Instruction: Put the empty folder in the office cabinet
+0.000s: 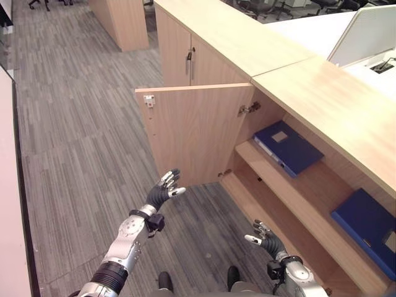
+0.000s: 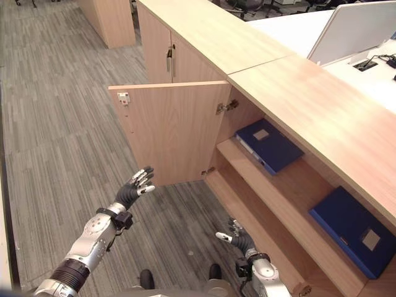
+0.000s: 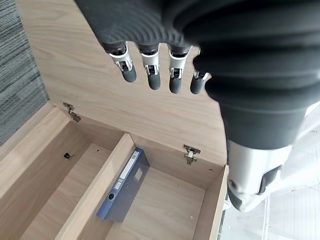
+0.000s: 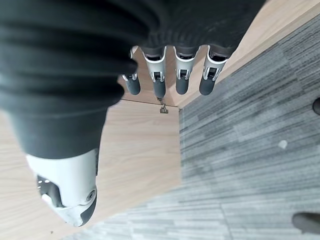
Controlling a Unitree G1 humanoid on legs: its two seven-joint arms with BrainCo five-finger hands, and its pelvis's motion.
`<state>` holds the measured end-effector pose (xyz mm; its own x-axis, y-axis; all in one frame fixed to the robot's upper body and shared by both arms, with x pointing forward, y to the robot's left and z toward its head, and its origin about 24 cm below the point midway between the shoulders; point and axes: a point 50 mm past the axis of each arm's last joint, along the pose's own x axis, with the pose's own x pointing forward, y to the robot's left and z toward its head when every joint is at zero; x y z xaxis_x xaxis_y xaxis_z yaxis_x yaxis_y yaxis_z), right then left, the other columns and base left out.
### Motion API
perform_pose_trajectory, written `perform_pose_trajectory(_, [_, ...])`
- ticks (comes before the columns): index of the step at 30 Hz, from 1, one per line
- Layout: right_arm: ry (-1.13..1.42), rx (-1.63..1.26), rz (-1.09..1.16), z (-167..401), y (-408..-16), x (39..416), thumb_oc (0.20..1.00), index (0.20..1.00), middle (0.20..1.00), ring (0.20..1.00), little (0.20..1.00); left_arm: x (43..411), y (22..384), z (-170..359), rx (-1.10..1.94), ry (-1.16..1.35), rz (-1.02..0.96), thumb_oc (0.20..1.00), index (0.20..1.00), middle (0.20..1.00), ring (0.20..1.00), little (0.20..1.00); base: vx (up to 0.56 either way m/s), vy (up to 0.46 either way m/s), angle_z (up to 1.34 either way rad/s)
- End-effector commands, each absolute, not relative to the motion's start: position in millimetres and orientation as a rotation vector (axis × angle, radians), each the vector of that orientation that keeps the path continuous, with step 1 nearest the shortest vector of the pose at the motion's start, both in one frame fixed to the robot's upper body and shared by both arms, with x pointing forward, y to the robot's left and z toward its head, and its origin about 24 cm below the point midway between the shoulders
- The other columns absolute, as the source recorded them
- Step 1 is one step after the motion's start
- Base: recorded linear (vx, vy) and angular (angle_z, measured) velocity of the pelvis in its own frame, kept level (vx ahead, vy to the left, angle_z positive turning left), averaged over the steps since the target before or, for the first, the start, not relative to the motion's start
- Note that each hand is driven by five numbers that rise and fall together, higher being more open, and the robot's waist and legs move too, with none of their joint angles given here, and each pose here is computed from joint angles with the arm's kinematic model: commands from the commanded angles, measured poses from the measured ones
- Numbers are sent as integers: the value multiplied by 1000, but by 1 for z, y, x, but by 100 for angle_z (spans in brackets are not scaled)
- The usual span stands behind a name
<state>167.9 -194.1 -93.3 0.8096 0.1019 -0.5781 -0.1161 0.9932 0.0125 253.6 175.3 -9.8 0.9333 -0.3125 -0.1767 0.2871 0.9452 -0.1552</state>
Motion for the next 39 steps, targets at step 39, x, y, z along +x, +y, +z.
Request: perform_pose_trajectory(39, [588, 12, -38, -92, -218, 165, 1000, 1000, 1000, 1000, 1000, 277, 183, -2, -226, 113, -72, 1000, 1000, 1000, 1000, 1000, 94, -17, 11])
